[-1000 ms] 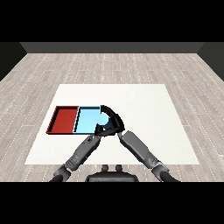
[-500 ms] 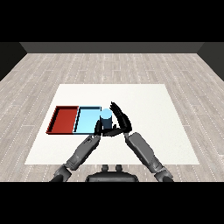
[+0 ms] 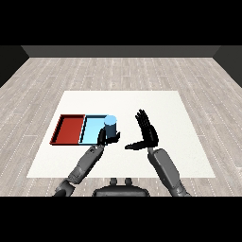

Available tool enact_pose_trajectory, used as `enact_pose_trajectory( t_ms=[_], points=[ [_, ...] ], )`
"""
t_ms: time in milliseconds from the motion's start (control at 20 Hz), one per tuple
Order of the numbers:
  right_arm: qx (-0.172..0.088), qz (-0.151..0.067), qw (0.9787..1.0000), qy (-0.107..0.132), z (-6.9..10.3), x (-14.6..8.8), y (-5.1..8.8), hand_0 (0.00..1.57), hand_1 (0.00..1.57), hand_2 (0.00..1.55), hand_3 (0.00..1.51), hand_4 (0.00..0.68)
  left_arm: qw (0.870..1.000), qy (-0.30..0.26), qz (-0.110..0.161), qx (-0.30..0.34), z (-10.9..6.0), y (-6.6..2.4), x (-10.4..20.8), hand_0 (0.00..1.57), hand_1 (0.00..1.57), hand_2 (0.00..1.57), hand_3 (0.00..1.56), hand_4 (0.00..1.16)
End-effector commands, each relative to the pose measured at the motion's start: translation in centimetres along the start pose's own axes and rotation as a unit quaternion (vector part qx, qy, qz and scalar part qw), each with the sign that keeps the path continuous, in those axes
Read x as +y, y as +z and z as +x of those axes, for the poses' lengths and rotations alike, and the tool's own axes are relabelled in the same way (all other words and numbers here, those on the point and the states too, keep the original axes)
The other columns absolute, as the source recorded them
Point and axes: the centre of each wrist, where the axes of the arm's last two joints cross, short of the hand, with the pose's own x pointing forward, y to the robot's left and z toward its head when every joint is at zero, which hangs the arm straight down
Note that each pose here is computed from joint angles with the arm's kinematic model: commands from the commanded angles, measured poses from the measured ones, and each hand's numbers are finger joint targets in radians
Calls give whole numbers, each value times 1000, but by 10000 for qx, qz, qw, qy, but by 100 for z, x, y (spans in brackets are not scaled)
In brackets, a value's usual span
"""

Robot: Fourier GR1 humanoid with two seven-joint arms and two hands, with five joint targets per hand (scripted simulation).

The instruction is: Pick the blue can and put it in the blue box

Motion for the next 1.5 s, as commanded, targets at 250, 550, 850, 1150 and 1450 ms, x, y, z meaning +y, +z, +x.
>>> enact_pose_trajectory(
  t_ms=[250,550,850,1150,1450],
  points=[
    [-600,-711,9956,139,346,-561,409,0,0,0,0,0,9975,-531,367,294,-11,-141,436,1571,1571,1571,1506,1133],
    [-419,-1067,9928,341,389,-802,516,0,0,0,0,0,9858,-765,1129,980,-171,-207,1255,1571,1571,1571,1496,1120],
    [-439,-1080,9925,369,324,-762,373,0,0,0,0,0,9680,-1080,1466,1724,-242,-485,1546,1571,1571,1571,1517,1068],
    [-209,-1250,9915,292,150,-823,418,0,0,0,0,0,9351,-1838,1438,2667,-423,-428,1373,1571,1571,1548,1401,991],
    [-74,-1395,9898,275,-109,-828,368,0,0,0,0,0,9107,-2144,1293,3287,-471,-434,1263,1571,1571,1467,1188,938]
  ],
)
